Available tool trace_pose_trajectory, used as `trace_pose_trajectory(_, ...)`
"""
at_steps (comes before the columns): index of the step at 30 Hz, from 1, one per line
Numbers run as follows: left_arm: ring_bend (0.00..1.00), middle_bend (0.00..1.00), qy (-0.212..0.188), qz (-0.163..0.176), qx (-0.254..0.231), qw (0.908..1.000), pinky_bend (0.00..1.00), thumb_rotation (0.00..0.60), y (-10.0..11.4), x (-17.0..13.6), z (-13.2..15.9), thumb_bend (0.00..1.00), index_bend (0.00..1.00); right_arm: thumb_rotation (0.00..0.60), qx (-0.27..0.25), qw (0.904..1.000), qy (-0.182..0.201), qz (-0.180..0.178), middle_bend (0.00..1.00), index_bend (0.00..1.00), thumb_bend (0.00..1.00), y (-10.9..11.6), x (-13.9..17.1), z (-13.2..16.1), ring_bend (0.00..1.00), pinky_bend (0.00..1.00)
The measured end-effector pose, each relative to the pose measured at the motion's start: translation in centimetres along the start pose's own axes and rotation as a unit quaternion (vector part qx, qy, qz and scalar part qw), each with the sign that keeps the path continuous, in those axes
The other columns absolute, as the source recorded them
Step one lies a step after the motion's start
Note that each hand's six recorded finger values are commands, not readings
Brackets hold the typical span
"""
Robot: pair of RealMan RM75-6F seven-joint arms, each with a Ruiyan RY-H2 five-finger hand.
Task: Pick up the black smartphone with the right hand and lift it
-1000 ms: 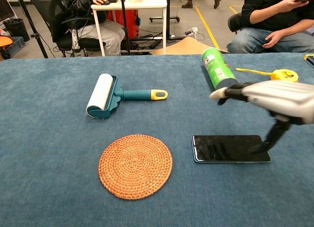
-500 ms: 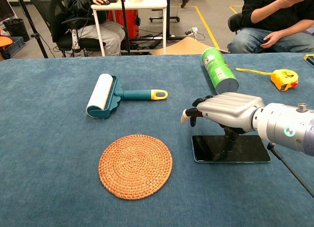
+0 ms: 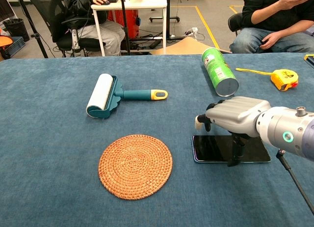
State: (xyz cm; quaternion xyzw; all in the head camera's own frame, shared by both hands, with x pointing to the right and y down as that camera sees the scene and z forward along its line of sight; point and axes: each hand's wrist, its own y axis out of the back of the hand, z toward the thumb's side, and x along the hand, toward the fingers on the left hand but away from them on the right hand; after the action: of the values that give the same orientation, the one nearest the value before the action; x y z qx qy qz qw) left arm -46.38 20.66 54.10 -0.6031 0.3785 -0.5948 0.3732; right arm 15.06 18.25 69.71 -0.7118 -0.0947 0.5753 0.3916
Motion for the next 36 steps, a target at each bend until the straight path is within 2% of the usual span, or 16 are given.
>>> trace_pose_trajectory(8,0.00,0.00,-0.001,-0.001,0.001,1.0000,0.00,0.600,-0.1,0.0,0.1,0.00,0.00,0.600,0.014,0.9999,-0.003,0.008,0.24,0.23,0.00,-1.2,-0.1,0.1,0.00,0.00)
trace_pose_trajectory(20,0.00,0.00,-0.004,-0.002,0.003,1.0000,0.00,0.600,-0.3,0.0,0.3,0.00,0.00,0.600,0.022,0.9998,0.001,0.000,0.30,0.29,0.04,-1.4,-0.9,0.3,0.00,0.00)
trace_pose_trajectory(22,0.00,0.00,-0.004,-0.002,0.004,1.0000,0.00,0.600,-0.3,0.0,0.4,0.00,0.00,0.600,0.023,0.9997,0.001,0.003,0.33,0.32,0.07,-1.5,-1.0,0.3,0.00,0.00)
trace_pose_trajectory(27,0.00,0.00,-0.003,-0.001,0.004,1.0000,0.00,0.600,-0.2,-0.1,0.3,0.00,0.00,0.600,0.036,0.9993,0.001,0.003,0.46,0.45,0.20,-1.6,-1.3,0.4,0.01,0.00)
trace_pose_trajectory(30,0.00,0.00,-0.003,0.000,0.003,1.0000,0.00,0.600,-0.2,-0.1,0.3,0.00,0.00,0.600,0.045,0.9989,0.003,-0.005,0.48,0.47,0.27,-1.5,-1.2,0.5,0.03,0.00)
trace_pose_trajectory(36,0.00,0.00,-0.004,-0.001,0.003,1.0000,0.00,0.600,-0.2,-0.1,0.3,0.00,0.00,0.600,0.040,0.9990,0.009,-0.019,0.49,0.48,0.29,-1.0,-0.9,0.6,0.07,0.00)
